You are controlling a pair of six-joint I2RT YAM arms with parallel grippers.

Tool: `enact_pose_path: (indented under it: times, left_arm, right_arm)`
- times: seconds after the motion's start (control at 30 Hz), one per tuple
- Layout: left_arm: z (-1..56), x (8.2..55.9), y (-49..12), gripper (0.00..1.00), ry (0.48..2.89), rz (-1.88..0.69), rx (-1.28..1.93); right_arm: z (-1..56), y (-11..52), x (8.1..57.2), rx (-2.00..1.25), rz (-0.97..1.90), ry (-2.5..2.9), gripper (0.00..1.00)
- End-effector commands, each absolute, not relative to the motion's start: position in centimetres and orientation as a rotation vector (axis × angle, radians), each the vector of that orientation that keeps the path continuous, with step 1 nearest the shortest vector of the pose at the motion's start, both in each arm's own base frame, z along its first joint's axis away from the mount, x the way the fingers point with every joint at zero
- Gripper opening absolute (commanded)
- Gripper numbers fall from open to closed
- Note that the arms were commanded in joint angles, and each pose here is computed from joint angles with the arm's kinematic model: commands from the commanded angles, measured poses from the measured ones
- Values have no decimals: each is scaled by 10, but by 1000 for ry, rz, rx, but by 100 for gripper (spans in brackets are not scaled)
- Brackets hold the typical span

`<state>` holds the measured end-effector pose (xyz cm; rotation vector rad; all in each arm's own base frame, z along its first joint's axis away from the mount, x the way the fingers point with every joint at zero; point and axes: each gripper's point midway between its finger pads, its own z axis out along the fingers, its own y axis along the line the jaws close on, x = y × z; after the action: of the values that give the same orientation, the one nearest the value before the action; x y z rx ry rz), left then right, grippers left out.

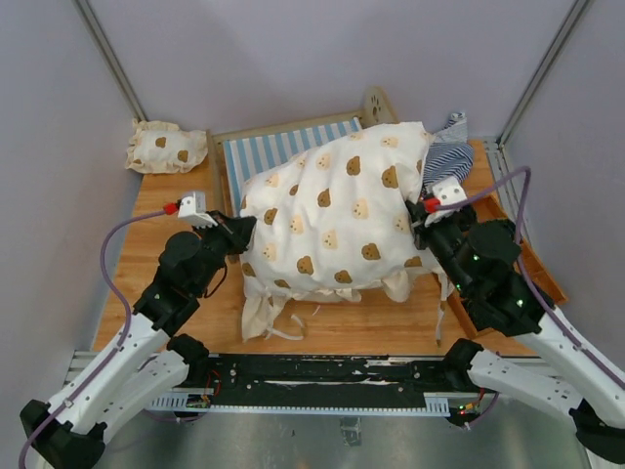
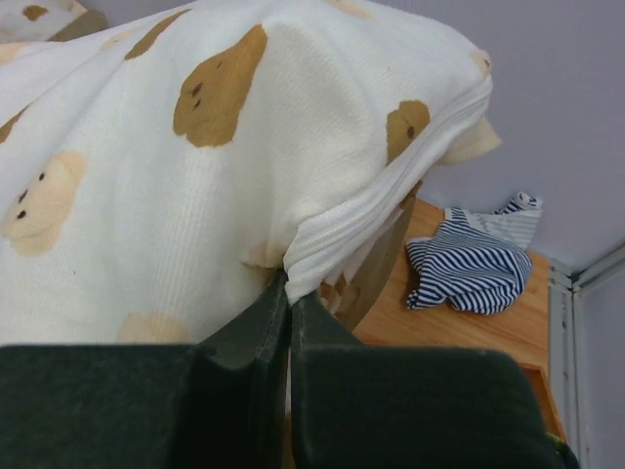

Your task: Set up the pet bed

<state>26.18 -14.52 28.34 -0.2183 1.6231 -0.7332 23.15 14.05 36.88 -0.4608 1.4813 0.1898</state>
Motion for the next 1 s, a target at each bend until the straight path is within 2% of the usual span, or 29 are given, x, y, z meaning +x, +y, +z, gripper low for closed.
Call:
enact_pose_path:
  times: [0.0, 0.2, 0.33, 0.6, 0.97]
  left_arm:
    - [340, 279, -114, 0, 1466, -602, -357]
    - [399, 286, -79, 0, 1304, -462, -458]
    - [417, 294, -75, 0, 1279, -393, -445]
    - [398, 338, -82, 0, 1396, -231, -435]
    - [332, 426, -61, 0, 1581, -167, -444]
  right_arm:
    - [436, 135, 252, -369, 77, 1337, 0]
    - [474, 145, 282, -372, -53, 1273, 0]
    - [475, 151, 313, -376, -101, 1300, 0]
    - [447, 150, 388, -347, -45, 1400, 0]
    - [391, 148, 492, -346, 20, 1508, 0]
